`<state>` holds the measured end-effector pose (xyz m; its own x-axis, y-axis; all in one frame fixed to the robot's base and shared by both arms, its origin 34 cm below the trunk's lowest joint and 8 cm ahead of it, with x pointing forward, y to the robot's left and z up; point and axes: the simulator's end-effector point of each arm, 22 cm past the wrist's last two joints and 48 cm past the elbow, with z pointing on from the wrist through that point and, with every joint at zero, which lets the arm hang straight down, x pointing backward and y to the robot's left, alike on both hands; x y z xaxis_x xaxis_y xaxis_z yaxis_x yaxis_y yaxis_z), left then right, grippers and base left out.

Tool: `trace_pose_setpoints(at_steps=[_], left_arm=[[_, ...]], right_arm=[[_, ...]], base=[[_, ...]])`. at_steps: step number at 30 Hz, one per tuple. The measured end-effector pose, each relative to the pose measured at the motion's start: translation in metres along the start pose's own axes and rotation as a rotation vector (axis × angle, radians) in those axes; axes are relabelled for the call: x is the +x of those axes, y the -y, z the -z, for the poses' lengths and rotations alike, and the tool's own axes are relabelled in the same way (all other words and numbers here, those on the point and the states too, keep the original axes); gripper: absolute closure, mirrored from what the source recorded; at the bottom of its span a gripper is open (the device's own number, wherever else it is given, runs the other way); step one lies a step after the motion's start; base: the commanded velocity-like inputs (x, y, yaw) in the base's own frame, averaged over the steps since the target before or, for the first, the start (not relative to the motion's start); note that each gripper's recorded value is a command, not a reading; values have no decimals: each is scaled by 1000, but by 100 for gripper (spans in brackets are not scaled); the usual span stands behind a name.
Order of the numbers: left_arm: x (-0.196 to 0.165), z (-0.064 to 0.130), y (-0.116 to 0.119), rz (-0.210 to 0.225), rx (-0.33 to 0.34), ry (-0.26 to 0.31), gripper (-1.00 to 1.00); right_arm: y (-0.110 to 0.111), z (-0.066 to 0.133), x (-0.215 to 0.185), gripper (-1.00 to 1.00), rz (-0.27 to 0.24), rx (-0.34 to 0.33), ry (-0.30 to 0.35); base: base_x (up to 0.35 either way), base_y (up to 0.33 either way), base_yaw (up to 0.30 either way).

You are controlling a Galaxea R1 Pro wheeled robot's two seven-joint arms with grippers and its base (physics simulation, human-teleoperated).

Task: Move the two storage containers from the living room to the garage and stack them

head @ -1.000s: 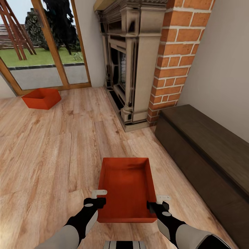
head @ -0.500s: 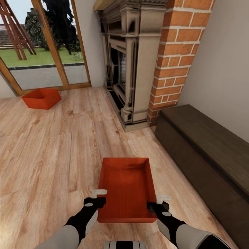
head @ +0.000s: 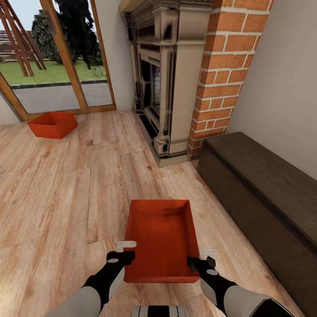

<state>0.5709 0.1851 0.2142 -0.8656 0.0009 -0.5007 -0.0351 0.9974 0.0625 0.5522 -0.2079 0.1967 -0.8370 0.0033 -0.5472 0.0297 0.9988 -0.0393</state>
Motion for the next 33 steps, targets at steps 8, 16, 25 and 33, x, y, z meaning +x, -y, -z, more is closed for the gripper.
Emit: trace_pose_setpoints(at_steps=[8, 16, 25, 33], left_arm=[[6, -7, 0, 1, 0, 1, -100], [5, -6, 1, 5, -1, 2, -100], [5, -6, 1, 9, 0, 2, 100], [7, -7, 2, 12, 4, -2, 100]], right_arm=[[0, -6, 7, -100, 0, 0, 0], [0, -6, 7, -100, -1, 1, 1], [0, -6, 7, 100, -10, 3, 2], [1, -6, 5, 100, -5, 4, 12]], base=[[0, 0, 0], [0, 0, 0], [0, 0, 0], [0, 0, 0]])
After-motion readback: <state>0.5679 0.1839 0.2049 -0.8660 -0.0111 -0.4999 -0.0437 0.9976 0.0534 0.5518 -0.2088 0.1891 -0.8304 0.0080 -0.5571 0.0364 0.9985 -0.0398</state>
